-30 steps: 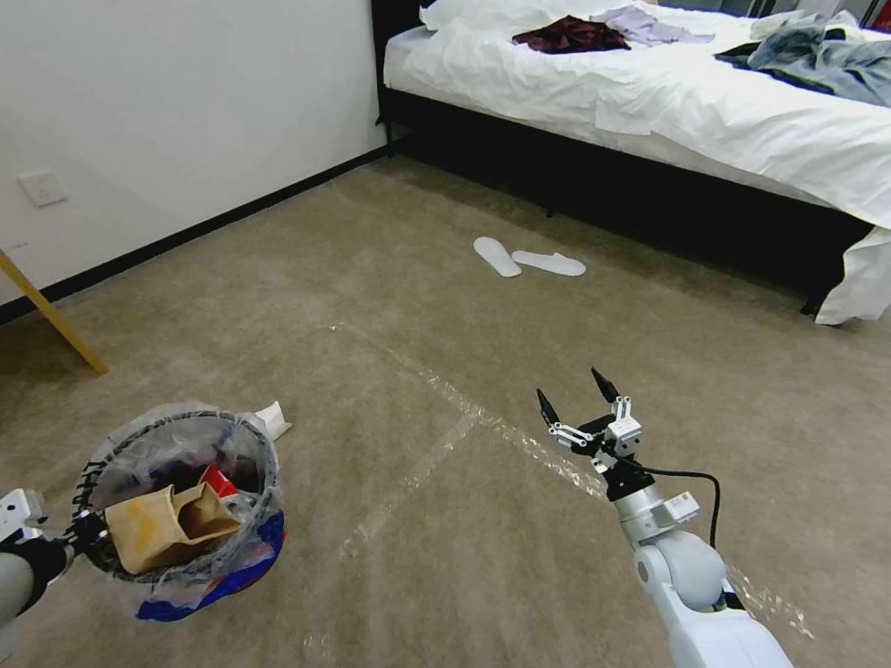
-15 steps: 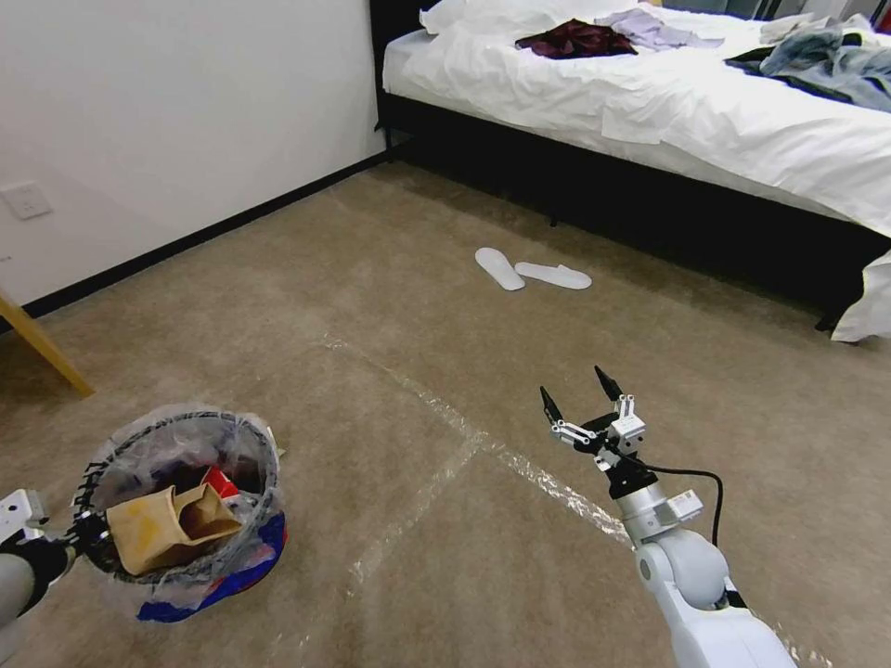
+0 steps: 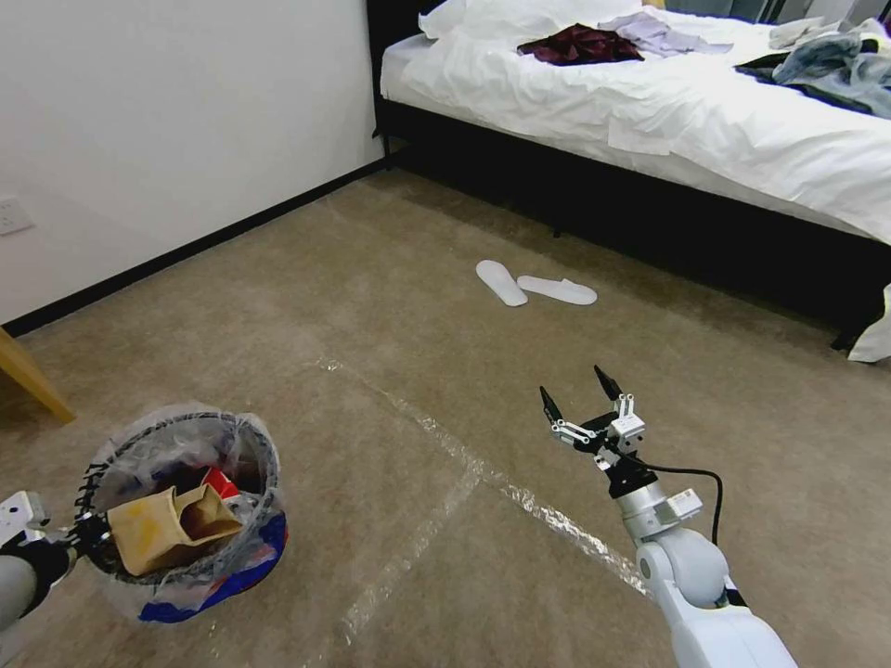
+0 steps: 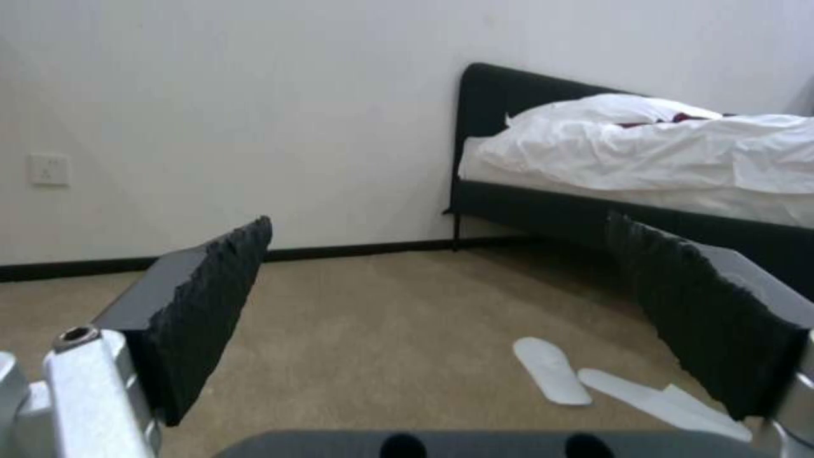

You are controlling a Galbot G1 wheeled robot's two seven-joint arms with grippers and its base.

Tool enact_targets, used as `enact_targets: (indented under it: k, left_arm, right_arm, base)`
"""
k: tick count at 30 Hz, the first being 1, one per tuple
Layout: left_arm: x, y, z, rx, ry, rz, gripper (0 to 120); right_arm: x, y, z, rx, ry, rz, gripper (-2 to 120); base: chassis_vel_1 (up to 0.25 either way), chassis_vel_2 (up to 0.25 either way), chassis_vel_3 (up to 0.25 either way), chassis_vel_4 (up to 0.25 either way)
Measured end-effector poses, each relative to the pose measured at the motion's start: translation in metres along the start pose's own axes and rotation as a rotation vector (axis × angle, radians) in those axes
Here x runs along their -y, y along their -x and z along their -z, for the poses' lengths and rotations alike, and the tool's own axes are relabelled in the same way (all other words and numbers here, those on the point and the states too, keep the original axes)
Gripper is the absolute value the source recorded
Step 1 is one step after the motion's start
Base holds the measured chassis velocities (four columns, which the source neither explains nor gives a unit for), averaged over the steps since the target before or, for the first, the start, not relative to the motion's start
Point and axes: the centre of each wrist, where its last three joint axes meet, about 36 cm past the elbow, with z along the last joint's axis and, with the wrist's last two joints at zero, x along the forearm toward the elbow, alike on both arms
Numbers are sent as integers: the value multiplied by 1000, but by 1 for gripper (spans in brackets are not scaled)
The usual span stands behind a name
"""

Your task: Pick up the trash bin and place the garbage on the floor into it.

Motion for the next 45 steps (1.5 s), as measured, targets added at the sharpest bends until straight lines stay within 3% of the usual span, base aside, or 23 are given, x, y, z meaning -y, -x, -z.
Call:
enact_targets:
  k: [45]
  left_arm:
    - [-1, 7, 7, 10, -6, -2, 1]
  right_arm:
    - [-5, 15, -7, -6, 20, 22, 100]
  base:
    - [-118, 119, 123, -119]
